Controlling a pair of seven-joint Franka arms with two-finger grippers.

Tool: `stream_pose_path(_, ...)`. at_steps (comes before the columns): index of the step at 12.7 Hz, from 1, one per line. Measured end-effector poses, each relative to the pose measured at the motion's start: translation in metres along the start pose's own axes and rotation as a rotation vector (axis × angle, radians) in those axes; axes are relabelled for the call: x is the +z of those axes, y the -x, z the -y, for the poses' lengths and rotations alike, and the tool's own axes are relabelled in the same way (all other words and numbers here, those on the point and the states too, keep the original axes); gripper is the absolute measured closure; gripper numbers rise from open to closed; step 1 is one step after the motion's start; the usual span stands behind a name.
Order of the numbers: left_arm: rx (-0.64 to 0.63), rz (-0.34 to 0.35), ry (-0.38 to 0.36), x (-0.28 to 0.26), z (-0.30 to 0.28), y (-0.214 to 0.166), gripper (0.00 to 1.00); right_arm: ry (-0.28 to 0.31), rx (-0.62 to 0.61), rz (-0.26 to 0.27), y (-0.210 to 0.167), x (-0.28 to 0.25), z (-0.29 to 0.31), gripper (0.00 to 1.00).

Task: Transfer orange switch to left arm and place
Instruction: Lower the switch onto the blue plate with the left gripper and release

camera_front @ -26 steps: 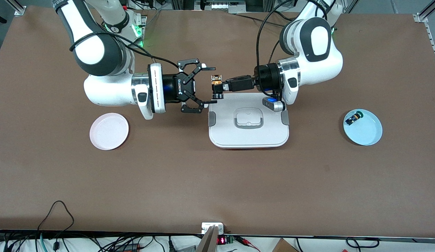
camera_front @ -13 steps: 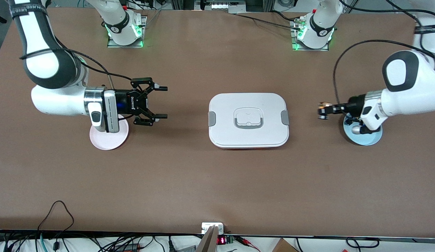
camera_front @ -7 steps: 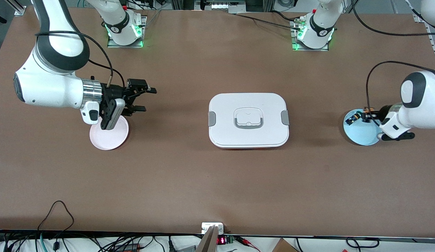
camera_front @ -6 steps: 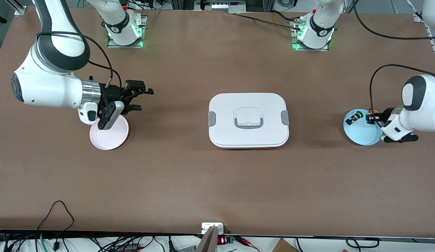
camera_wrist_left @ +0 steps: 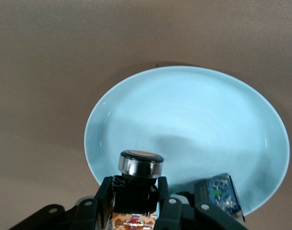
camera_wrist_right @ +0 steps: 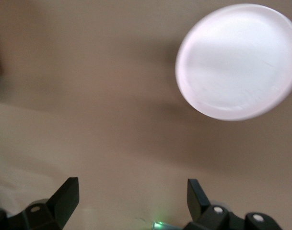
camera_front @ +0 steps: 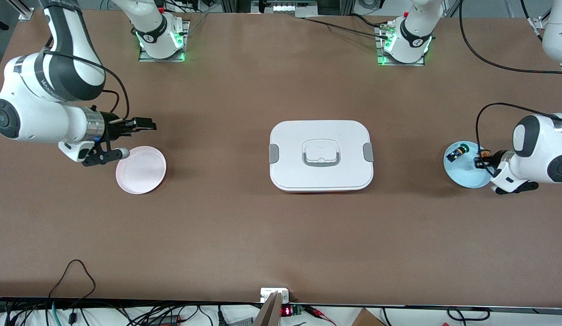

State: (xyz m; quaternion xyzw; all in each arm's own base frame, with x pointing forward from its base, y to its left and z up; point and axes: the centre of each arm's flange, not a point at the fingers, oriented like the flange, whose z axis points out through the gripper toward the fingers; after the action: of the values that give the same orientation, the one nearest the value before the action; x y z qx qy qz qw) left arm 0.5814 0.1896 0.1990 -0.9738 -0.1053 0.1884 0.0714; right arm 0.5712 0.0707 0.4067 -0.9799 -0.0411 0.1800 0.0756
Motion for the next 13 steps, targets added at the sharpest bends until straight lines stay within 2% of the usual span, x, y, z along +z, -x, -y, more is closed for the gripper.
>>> stream_pose_path(2,-0.019,-0.013,0.012,0.007,0.001,-0.005,0.59,0.125,0.077,-0.002,0.007,-0.031,-0.007,0.0)
stream_pose_path(4,-0.022,-0.076,0.033,0.01,0.0,-0.016,0.59,0.205,0.106,-0.046,0.018,-0.085,-0.016,0.0)
stream_pose_path(7,-0.013,-0.104,0.041,0.01,0.002,-0.022,0.59,0.207,0.206,-0.181,0.041,-0.163,-0.062,0.0)
stream_pose_path(9,0.005,-0.114,0.042,0.008,0.002,-0.024,0.55,0.204,0.256,-0.238,0.049,-0.185,-0.093,0.0)
stream_pose_path(11,-0.014,-0.137,0.069,-0.007,0.003,-0.026,0.37,0.214,0.243,-0.253,0.048,-0.189,-0.095,0.0)
stream_pose_path(13,-0.01,-0.193,0.074,-0.046,-0.003,-0.023,0.16,0.227,0.197,-0.278,0.045,-0.191,-0.082,0.0)
